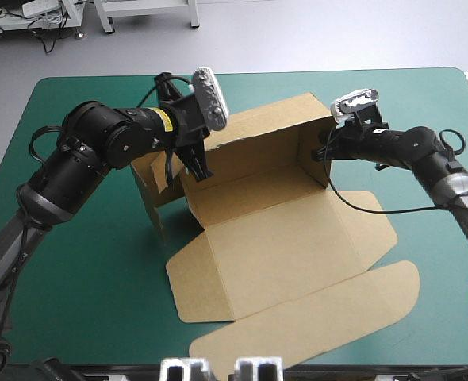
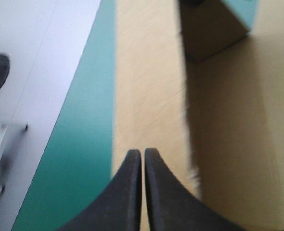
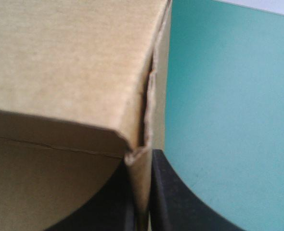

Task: Fold the box

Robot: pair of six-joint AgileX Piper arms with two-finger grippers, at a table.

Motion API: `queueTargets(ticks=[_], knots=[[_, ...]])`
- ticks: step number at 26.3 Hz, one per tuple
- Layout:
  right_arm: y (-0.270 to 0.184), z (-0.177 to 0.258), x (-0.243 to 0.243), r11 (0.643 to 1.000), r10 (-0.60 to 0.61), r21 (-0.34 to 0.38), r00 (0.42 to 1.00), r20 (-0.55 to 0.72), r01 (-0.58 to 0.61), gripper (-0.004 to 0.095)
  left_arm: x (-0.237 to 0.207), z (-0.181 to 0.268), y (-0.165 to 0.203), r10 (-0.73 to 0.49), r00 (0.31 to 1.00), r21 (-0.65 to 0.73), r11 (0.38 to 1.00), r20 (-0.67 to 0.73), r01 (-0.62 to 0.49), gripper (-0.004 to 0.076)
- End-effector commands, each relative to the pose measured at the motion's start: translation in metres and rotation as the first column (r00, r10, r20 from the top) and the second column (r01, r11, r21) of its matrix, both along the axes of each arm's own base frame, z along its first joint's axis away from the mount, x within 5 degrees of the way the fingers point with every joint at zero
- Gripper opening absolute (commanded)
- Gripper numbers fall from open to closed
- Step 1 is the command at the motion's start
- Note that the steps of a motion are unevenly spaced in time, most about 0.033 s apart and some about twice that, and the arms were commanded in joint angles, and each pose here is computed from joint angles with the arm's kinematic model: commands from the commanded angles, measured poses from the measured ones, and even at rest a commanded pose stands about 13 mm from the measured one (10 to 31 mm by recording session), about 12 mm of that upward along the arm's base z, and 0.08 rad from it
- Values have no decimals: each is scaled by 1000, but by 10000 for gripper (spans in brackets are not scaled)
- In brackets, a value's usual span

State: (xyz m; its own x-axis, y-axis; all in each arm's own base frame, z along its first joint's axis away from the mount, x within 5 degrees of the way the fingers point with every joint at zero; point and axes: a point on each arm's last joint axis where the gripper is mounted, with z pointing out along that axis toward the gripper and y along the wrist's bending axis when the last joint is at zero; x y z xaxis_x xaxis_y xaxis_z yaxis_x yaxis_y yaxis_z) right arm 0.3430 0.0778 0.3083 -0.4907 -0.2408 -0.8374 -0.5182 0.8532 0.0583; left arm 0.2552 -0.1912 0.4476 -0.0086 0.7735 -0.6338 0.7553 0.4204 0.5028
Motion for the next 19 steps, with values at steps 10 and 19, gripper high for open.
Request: queueTargets(ticks=[10, 19], knots=[[-45, 74, -55, 990, 68, -99, 956, -284, -100, -19, 35, 16, 167, 635, 766, -100, 759, -104, -643, -4], [-48, 49, -15, 993, 2, -103, 892, -453, -55, -19, 42, -12, 208, 703, 675, -140, 663, -222, -736, -4]])
